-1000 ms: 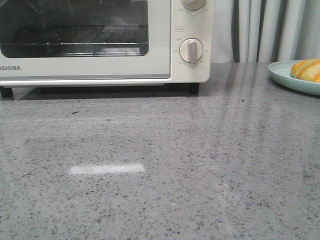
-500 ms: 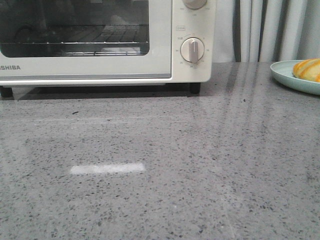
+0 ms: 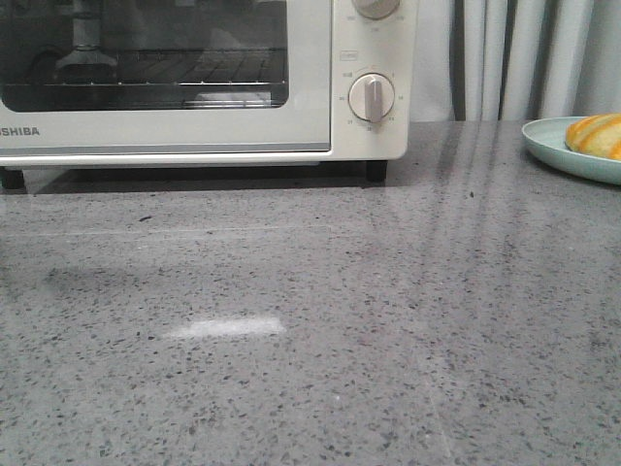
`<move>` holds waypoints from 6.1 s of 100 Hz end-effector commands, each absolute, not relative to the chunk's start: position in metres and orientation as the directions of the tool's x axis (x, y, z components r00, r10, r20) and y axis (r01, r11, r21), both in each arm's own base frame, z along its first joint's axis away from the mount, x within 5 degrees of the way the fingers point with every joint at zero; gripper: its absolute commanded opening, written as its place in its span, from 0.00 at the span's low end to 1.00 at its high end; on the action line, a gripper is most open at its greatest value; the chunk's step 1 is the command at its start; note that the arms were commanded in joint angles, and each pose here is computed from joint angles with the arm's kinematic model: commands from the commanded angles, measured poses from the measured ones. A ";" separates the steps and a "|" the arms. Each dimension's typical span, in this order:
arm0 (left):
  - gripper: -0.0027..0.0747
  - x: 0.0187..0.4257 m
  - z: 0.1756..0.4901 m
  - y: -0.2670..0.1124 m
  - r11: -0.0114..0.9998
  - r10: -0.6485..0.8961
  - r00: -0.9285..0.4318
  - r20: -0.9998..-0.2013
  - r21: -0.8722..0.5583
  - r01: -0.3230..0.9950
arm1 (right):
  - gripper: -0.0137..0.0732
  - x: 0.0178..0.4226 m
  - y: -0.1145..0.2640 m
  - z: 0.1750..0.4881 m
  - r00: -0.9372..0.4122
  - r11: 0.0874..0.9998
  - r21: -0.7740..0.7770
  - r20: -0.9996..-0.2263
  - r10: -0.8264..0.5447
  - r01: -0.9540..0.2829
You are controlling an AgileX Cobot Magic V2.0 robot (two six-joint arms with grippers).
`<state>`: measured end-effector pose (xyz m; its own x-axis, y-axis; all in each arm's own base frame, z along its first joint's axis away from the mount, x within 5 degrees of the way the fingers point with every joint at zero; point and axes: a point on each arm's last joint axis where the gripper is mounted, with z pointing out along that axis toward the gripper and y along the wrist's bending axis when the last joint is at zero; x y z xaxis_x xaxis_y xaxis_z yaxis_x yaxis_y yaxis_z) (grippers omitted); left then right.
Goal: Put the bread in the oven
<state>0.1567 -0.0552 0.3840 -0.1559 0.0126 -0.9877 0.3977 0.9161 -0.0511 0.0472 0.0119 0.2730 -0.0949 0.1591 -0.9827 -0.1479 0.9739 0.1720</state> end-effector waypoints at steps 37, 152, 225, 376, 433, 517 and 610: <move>0.01 0.231 0.397 -0.108 0.892 0.062 -0.076 -0.995 0.021 0.451 | 0.09 0.047 0.013 0.278 -0.129 0.977 0.143 -0.984 0.123 -0.156; 0.01 0.224 0.328 -0.129 0.724 0.390 -0.432 -0.813 -0.019 0.690 | 0.09 0.049 0.012 0.271 -0.145 0.979 0.137 -0.983 0.115 -0.150; 0.01 0.197 0.297 -0.120 0.671 0.514 -0.520 -0.682 -0.058 0.739 | 0.09 0.049 0.013 0.271 -0.147 0.979 0.137 -0.982 0.115 -0.150; 0.01 0.036 0.408 -0.055 0.666 0.168 0.008 -0.986 0.119 0.737 | 0.55 0.329 -0.035 0.335 -0.668 0.987 -0.118 -0.744 -0.015 0.110; 0.01 0.035 0.408 -0.055 0.660 0.155 0.001 -0.988 0.105 0.744 | 0.16 0.369 -0.038 0.253 -0.810 0.990 -0.011 -0.576 0.110 0.142; 0.01 0.045 0.423 -0.050 0.748 0.045 0.108 -0.993 0.105 0.655 | 0.08 0.210 0.208 0.464 0.275 0.702 -0.277 -0.954 -0.120 -0.656; 0.01 0.042 0.421 -0.054 0.711 0.024 0.057 -0.998 0.057 0.701 | 0.08 0.313 0.252 0.342 -0.049 0.713 -0.268 -0.920 -0.389 -0.648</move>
<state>0.0391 -0.0537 0.4083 0.0387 0.0961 -0.9946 0.7127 0.6950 0.0948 0.3130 0.2546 0.3027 -0.1626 -0.4715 -0.8667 -0.6694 0.6980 -0.2542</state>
